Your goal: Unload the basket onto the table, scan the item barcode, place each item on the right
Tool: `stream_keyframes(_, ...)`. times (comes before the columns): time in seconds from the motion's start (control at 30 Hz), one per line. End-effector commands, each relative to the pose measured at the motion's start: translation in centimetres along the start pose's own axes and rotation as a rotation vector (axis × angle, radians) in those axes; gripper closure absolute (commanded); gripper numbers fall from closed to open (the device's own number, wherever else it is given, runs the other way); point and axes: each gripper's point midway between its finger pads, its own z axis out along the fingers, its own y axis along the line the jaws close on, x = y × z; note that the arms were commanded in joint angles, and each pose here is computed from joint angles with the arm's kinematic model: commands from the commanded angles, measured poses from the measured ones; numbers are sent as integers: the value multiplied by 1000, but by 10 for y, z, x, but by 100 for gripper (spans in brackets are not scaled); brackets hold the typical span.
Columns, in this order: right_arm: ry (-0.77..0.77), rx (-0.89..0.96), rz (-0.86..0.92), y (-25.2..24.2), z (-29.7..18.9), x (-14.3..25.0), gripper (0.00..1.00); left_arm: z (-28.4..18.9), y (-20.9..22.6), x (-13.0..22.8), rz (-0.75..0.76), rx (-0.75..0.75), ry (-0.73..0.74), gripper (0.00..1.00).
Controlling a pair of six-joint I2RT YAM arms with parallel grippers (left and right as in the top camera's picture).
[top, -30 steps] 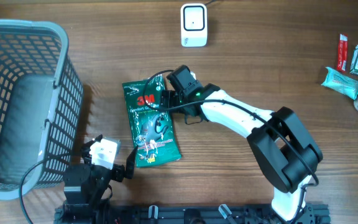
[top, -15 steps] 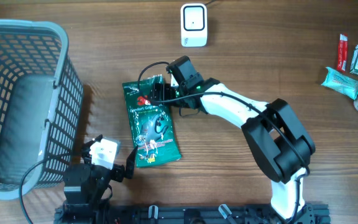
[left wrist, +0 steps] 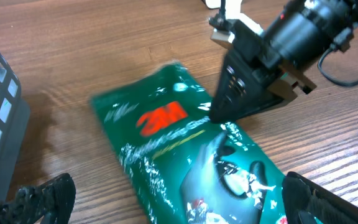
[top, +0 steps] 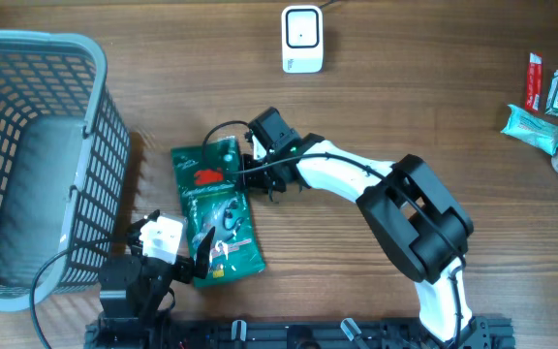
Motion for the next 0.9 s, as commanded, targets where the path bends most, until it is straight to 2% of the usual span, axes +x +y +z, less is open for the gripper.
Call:
stream_keyframes(0.0,73,133,104,-52,25,26,0,0,-2,0,-7,14,-6,0)
stream_keyframes(0.2,120,43,96,-34,26,31,1,0,-2,0,-7,14,-7,0)
stream_keyframes(0.3,94,71,80,-38,28,28,57,0,-2,0,-7,14,-7,0)
stream_keyframes(0.37,88,73,55,-34,34,32,60,0,-2,0,-7,14,-7,0)
stream_keyframes(0.47,101,40,2,-18,52,44,56,0,-2,0,-7,14,-7,0)
stream_keyframes(0.6,101,24,-12,-11,59,49,95,0,-2,0,-7,14,-7,0)
stream_keyframes(0.77,130,-29,52,-14,46,39,96,0,-2,0,-7,14,-7,0)
stream_keyframes(0.87,107,14,197,-37,11,18,95,0,-2,0,-7,14,-7,0)
